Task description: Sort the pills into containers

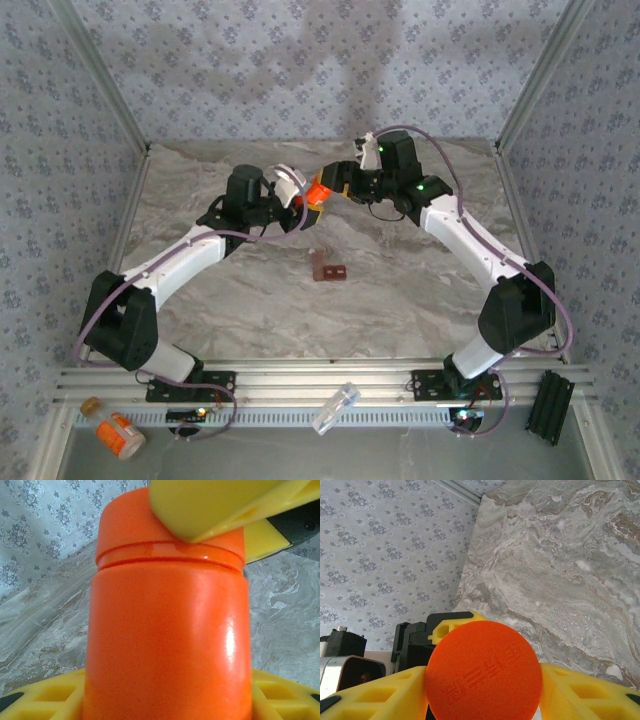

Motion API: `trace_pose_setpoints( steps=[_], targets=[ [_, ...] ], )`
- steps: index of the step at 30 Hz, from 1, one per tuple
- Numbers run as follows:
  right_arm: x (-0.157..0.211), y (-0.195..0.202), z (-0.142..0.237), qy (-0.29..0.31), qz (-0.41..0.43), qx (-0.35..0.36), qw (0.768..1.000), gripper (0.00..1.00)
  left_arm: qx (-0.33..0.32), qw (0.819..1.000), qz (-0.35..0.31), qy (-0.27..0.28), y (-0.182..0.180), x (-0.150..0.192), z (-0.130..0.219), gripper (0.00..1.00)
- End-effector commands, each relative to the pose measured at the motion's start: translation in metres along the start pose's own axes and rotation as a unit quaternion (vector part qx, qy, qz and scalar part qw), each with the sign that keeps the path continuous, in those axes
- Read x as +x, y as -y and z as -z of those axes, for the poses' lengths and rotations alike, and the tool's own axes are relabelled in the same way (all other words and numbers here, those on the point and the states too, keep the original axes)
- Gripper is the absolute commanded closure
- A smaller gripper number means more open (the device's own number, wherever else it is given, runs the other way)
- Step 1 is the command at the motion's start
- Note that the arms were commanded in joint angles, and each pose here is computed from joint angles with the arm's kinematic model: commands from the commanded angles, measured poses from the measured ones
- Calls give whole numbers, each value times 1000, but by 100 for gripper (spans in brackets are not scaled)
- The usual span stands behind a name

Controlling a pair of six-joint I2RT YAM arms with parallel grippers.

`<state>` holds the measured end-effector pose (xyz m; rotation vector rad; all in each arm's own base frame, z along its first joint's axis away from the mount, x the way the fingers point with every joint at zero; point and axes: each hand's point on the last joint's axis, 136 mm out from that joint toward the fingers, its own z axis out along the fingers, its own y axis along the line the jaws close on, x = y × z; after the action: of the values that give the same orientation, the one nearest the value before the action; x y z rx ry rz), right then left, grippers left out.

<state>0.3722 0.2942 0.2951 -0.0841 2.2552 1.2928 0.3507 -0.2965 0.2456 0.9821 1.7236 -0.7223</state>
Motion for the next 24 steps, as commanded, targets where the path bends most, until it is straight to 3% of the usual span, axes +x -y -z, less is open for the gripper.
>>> trace_pose_setpoints(
  steps=[1, 8, 14, 17, 20, 23, 24],
  targets=[
    [-9, -24, 1, 3, 18, -40, 999, 47, 22, 999, -22, 27, 9, -25, 0, 100],
    [-10, -34, 3, -5, 61, -83, 995, 60, 35, 999, -21, 28, 14, -28, 2, 100],
    [8, -26, 12, -32, 221, -127, 967, 60, 61, 997, -14, 36, 25, -36, 9, 100],
    [12, -12, 18, -40, 257, -133, 956, 59, 72, 997, -11, 39, 30, -39, 12, 100],
    [7, -8, 21, -38, 236, -139, 961, 54, 70, 997, -9, 38, 29, -39, 12, 100],
    [-6, -18, 32, -8, 193, -142, 971, 33, 54, 998, -12, 32, 23, -35, 10, 100],
    [-13, -18, 37, 5, 176, -131, 976, 30, 47, 998, -14, 30, 21, -34, 9, 100]
  ],
)
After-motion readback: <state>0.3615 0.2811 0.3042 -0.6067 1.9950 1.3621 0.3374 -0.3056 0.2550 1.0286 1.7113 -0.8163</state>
